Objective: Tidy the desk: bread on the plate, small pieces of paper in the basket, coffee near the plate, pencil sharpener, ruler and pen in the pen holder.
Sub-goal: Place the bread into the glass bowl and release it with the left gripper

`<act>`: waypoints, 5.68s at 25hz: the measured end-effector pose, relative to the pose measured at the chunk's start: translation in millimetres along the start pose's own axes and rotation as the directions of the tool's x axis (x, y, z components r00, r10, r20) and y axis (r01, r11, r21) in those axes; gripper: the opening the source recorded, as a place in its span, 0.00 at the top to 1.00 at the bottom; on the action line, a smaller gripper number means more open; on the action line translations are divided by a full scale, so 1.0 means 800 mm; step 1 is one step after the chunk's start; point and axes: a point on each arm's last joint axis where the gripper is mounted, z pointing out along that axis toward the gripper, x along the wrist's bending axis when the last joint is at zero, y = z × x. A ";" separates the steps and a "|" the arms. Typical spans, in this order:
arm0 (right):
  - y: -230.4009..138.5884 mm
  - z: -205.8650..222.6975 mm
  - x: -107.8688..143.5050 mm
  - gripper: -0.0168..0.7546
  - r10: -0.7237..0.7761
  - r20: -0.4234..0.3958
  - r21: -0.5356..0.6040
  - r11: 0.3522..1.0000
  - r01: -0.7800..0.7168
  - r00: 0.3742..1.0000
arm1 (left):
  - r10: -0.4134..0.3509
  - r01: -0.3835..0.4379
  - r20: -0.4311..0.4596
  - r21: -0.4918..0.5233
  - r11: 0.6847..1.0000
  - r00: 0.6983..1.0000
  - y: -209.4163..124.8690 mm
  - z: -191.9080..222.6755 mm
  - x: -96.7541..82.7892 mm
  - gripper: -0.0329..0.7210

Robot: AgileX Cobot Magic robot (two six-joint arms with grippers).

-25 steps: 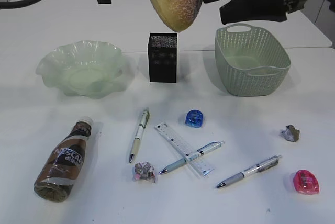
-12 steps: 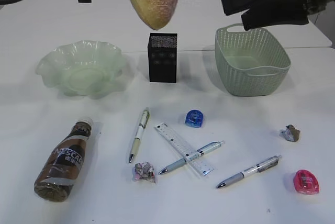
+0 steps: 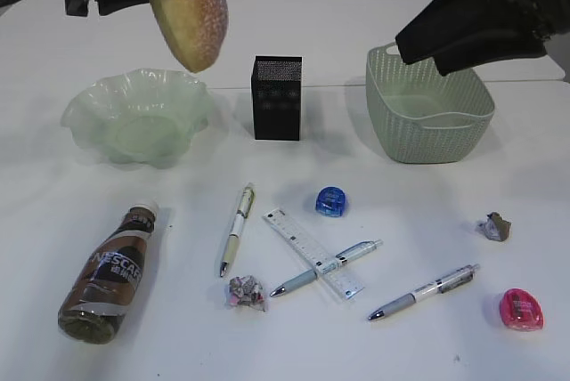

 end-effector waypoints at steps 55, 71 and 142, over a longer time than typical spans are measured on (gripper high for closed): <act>-0.001 0.001 -0.018 0.24 0.026 0.138 0.008 1.000 -0.028 0.990 | 0.326 -0.410 -0.767 0.090 0.907 0.552 -0.011 0.041 0.168 0.61; -0.001 0.001 -0.018 0.24 0.027 0.138 0.008 1.000 -0.028 0.990 | 0.281 -0.388 -0.783 0.056 0.920 0.555 -0.014 0.044 0.177 0.52; -0.002 0.001 -0.017 0.24 0.029 0.128 0.014 0.999 -0.031 0.991 | 0.620 -0.334 -0.544 0.536 0.775 0.566 0.014 0.048 0.142 0.23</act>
